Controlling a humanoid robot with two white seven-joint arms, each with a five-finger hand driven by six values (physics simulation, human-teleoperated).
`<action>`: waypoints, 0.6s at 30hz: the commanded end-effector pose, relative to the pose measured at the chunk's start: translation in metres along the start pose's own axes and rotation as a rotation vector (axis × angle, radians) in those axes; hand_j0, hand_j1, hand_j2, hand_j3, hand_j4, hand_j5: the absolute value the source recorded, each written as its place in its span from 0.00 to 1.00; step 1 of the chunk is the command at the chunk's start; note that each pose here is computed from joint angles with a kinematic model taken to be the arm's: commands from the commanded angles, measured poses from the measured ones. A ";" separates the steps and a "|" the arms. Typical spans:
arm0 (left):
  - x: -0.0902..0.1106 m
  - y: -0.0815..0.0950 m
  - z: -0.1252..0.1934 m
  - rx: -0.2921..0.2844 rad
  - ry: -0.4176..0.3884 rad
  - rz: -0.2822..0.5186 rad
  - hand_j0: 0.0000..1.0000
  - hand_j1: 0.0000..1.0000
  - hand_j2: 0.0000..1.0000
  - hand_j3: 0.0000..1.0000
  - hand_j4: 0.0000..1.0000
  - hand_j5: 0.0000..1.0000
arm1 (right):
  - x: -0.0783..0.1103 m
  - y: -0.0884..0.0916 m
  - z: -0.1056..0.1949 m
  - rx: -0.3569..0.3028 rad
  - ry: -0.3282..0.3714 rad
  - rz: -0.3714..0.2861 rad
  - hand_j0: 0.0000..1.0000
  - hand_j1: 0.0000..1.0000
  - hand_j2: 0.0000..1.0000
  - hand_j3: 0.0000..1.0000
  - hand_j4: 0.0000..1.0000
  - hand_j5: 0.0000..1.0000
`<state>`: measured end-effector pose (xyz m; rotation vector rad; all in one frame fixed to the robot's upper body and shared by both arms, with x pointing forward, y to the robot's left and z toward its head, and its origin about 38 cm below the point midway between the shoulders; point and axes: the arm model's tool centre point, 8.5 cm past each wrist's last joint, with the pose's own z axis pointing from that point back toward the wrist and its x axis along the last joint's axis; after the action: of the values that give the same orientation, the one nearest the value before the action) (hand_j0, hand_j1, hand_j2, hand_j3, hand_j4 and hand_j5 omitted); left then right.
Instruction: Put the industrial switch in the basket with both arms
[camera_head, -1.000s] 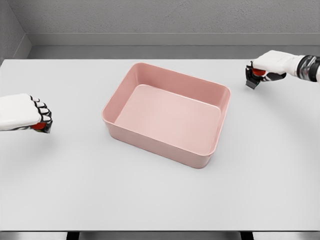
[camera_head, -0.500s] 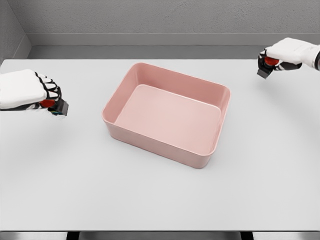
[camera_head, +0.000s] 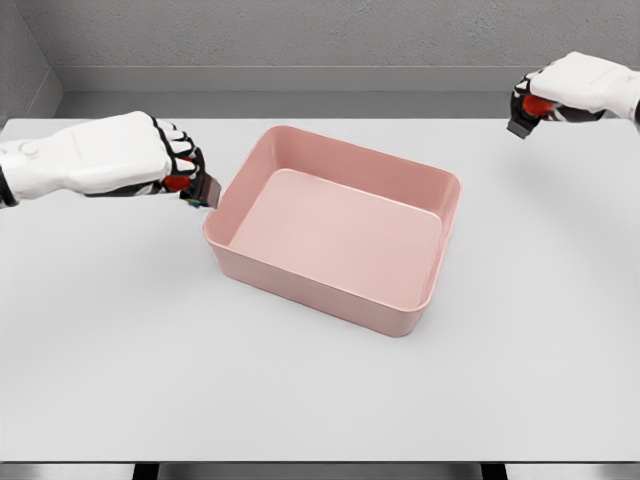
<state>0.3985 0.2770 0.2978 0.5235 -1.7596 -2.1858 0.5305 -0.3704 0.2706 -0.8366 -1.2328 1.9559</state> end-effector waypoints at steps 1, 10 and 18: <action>0.005 0.001 -0.013 0.032 -0.029 0.014 0.36 0.36 0.36 0.36 0.36 0.36 | 0.001 -0.004 0.001 -0.015 -0.005 -0.001 0.50 0.50 0.50 0.50 0.50 0.50; 0.025 -0.016 -0.052 -0.005 -0.122 0.023 0.36 0.36 0.36 0.36 0.36 0.36 | 0.017 -0.011 0.004 -0.047 -0.057 0.021 0.50 0.50 0.50 0.50 0.50 0.50; 0.029 -0.018 -0.074 -0.001 -0.148 0.026 0.38 0.38 0.38 0.38 0.38 0.38 | 0.027 -0.016 0.004 -0.071 -0.089 0.020 0.50 0.50 0.50 0.50 0.50 0.50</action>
<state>0.4043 0.2096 0.2678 0.3631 -1.8282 -2.2590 0.5162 -0.3470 0.2797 -0.8076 -1.3434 1.9980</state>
